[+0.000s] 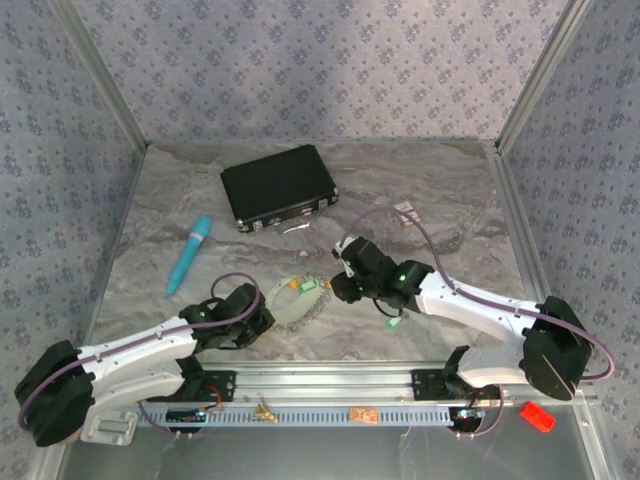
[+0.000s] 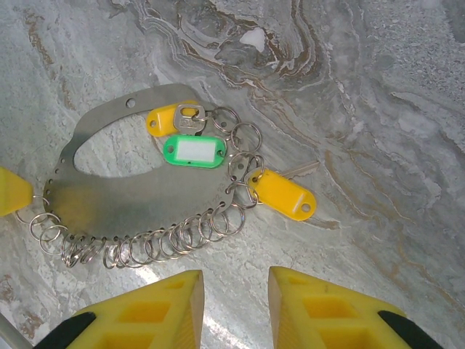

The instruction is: Put the keys on the keyring

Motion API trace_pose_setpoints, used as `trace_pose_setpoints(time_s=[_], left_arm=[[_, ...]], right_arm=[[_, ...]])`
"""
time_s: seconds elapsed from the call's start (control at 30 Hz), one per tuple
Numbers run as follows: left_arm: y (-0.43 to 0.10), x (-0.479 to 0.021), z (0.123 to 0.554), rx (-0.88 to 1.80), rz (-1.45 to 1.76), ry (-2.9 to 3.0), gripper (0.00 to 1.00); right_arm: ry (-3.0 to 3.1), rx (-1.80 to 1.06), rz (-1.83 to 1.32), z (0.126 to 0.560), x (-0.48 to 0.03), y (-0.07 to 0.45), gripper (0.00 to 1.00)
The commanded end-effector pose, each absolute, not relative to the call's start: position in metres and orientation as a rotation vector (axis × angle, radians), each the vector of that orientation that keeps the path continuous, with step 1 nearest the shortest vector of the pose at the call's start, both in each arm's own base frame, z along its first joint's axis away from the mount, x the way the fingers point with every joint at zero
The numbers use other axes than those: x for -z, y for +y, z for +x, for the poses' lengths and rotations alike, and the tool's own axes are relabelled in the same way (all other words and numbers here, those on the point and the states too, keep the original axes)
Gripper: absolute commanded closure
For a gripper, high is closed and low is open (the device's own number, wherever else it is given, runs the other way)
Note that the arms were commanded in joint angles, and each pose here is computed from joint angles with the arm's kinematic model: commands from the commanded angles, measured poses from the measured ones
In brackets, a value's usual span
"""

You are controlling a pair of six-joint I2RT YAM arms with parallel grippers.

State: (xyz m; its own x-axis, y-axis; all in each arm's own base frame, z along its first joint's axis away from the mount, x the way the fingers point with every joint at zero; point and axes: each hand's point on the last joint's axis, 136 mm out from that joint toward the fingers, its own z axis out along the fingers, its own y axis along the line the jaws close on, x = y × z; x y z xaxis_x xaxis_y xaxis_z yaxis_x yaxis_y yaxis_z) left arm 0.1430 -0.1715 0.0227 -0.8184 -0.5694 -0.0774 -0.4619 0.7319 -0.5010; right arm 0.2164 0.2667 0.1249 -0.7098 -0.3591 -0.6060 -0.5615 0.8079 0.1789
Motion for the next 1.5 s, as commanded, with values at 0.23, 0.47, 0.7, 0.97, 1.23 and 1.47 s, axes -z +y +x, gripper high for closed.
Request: trace_pose_setpoints(time_s=[0.23, 0.47, 0.7, 0.97, 1.23, 1.47], left_arm=[[-0.182, -0.026, 0.145, 0.723, -0.849, 2.703, 0.8], [-0.187, -0.03, 0.148, 0.756, -0.841, 2.692, 0.8], [-0.188, -0.03, 0.147, 0.762, -0.833, 2.696, 0.87], [-0.187, -0.03, 0.146, 0.764, -0.834, 2.694, 0.97], [-0.181, -0.075, 0.165, 0.657, -0.522, 2.616, 1.0], [-0.202, -0.147, 0.185, 0.601, 0.09, 2.466, 1.0]], right_arm=[[2.421, -0.501, -0.676, 0.213, -0.126, 0.263, 0.7], [2.422, -0.505, -0.671, 0.213, -0.126, 0.263, 0.7], [2.424, -0.512, -0.671, 0.213, -0.126, 0.263, 0.7], [2.427, -0.514, -0.673, 0.212, -0.125, 0.264, 0.71], [2.398, -0.55, -0.658, 0.218, -0.138, 0.264, 0.71], [2.31, -0.602, -0.652, 0.236, -0.17, 0.254, 0.71]])
